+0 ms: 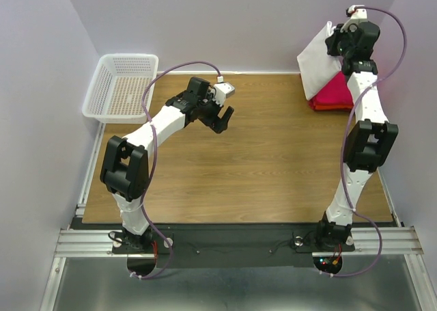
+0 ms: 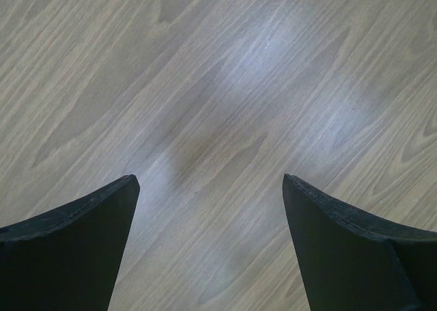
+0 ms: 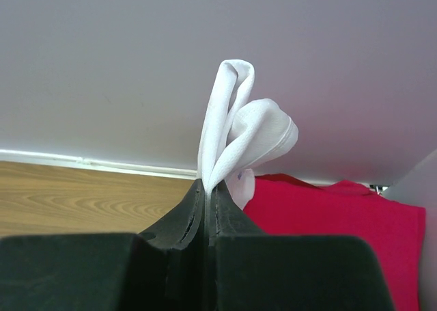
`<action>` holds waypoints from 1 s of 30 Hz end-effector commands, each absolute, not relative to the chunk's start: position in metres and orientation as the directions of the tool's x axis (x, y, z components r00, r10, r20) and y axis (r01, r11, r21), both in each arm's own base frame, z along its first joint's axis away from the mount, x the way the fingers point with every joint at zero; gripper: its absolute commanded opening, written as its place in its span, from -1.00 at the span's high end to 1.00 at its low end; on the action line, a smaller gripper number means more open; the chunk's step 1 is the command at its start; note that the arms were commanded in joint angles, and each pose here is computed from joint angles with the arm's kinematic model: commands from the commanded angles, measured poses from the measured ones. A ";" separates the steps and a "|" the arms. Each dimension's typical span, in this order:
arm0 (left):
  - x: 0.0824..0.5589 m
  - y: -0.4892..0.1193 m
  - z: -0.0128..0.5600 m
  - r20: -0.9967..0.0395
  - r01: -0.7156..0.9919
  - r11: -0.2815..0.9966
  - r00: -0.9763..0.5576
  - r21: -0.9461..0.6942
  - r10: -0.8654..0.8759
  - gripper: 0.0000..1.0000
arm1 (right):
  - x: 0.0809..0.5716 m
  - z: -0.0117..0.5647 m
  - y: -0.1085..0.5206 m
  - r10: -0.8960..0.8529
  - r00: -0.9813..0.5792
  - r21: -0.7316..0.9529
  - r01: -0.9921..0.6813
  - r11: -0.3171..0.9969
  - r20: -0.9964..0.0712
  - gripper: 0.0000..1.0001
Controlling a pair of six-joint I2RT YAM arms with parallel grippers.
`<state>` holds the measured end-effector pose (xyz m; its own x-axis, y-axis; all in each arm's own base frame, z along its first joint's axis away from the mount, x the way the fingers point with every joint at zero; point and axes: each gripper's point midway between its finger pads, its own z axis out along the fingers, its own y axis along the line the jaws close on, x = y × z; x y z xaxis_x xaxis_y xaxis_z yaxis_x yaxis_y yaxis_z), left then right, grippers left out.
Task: Fold and stack the t-shirts
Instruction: Neatly place the folded tshirt to the corner
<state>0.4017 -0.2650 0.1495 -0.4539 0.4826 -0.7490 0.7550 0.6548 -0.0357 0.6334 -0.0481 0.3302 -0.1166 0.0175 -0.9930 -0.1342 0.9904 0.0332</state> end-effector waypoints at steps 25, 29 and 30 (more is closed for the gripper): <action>0.400 -0.273 0.167 -0.764 0.805 0.592 -0.404 -0.035 0.504 -0.97 | 0.623 0.348 -0.146 -0.032 -0.093 -0.027 -0.047 0.999 -0.995 0.99; 0.400 -0.276 0.164 -0.756 0.809 0.585 -0.413 -0.050 0.507 -0.97 | 0.628 0.337 -0.164 -0.063 -0.103 -0.059 -0.041 0.997 -0.993 0.99; 0.400 -0.277 0.165 -0.758 0.809 0.585 -0.413 -0.051 0.505 -0.97 | 0.629 0.333 -0.167 -0.068 -0.108 -0.065 -0.039 0.997 -0.992 0.99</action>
<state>0.3948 -0.2688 0.1478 -0.4475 0.5152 -0.7309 0.7911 0.6092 -0.0549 0.6250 -0.1507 0.3136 -0.1713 0.0034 -0.9852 -0.0375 0.9992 0.0099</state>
